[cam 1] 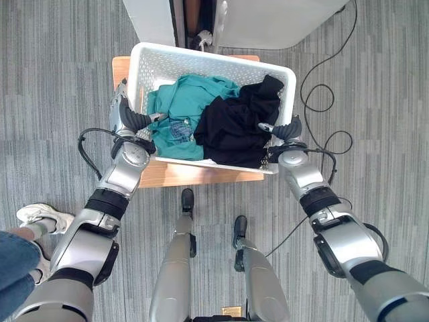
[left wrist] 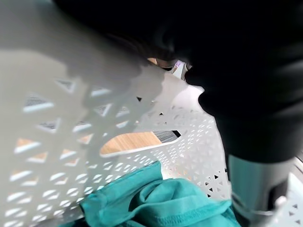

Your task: Grab the laundry basket,head to the washer,open it,put in the laundry and shut it.

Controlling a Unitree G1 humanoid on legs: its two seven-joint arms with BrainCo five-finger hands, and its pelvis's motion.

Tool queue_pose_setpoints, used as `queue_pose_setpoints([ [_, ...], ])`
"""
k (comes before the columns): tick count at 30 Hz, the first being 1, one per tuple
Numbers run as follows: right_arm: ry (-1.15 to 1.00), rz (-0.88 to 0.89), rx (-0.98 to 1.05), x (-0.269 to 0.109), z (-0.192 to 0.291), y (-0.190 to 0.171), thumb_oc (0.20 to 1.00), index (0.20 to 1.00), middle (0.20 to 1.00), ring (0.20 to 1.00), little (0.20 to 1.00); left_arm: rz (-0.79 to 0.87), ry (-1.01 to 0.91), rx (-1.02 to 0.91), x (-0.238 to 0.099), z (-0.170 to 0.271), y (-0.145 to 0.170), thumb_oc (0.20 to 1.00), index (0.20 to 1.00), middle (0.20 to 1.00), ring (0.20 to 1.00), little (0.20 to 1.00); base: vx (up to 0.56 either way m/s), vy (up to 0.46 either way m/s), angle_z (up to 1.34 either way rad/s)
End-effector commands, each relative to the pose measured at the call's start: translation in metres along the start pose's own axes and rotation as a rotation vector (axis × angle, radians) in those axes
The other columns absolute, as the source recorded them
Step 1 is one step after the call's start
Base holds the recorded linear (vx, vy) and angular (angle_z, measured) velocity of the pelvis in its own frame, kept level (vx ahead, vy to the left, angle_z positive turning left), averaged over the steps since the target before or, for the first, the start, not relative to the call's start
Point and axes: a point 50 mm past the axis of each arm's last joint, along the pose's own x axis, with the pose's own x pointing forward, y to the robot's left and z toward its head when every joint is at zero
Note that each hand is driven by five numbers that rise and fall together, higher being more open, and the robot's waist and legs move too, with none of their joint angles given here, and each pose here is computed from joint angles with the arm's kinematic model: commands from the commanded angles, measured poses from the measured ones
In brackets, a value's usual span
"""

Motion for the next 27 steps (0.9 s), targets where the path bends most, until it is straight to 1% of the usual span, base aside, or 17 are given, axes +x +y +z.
queue_pose_setpoints([
  [1,-0.064,0.074,0.057,-0.002,0.019,0.014,1.0,1.0,1.0,1.0,1.0,-0.042,-0.038,-0.087,0.004,0.017,-0.007,0.598,0.598,0.598,0.598,0.598,0.0,0.0,0.0],
  [2,-0.067,0.079,0.056,-0.003,0.02,0.014,1.0,1.0,1.0,1.0,1.0,-0.044,-0.038,-0.083,0.004,0.017,-0.007,0.598,0.598,0.598,0.598,0.598,0.0,0.0,0.0],
  [3,-0.073,0.087,0.057,-0.003,0.021,0.015,1.0,1.0,1.0,1.0,1.0,-0.047,-0.036,-0.079,0.004,0.016,-0.007,0.335,0.335,0.335,0.335,0.335,0.0,0.0,0.0],
  [4,-0.08,0.094,0.056,-0.004,0.022,0.015,1.0,1.0,1.0,1.0,1.0,-0.051,-0.038,-0.074,0.005,0.016,-0.006,0.2,0.2,0.2,0.2,0.2,0.0,0.0,0.0],
  [7,-0.096,0.104,0.058,-0.006,0.022,0.015,1.0,1.0,1.0,1.0,1.0,-0.056,-0.046,-0.04,0.006,0.016,-0.006,0.2,0.2,0.2,0.2,0.2,0.0,0.0,0.0],
  [8,-0.096,0.104,0.058,-0.006,0.022,0.015,0.925,0.925,0.925,0.925,0.925,-0.056,-0.046,-0.04,0.005,0.016,-0.006,0.2,0.2,0.2,0.2,0.2,0.0,0.0,0.0],
  [9,-0.111,0.106,0.054,-0.007,0.023,0.013,0.222,0.222,0.222,0.222,0.222,-0.052,-0.058,-0.015,0.006,0.018,-0.005,0.2,0.2,0.2,0.2,0.2,0.0,0.0,0.0],
  [10,-0.117,0.106,0.051,-0.007,0.024,0.012,0.2,0.2,0.2,0.2,0.2,-0.051,-0.063,-0.008,0.006,0.018,-0.004,0.2,0.2,0.2,0.2,0.2,0.0,0.0,0.0],
  [17,-0.158,0.1,0.049,-0.007,0.03,0.007,0.2,0.2,0.2,0.2,0.2,-0.051,-0.111,0.014,0.007,0.024,-0.001,0.2,0.2,0.2,0.2,0.2,0.0,0.0,0.0],
  [19,-0.175,0.103,0.04,-0.008,0.031,0.004,0.2,0.2,0.2,0.2,0.2,-0.076,-0.125,0.01,0.006,0.025,-0.001,0.2,0.2,0.2,0.2,0.2,0.0,0.0,0.0],
  [27,-0.172,0.131,-0.035,-0.018,0.004,-0.011,0.2,0.2,0.2,0.2,0.2,-0.19,-0.202,0.046,-0.013,0.017,-0.005,0.2,0.2,0.2,0.2,0.2,0.04,0.009,0.03],
])
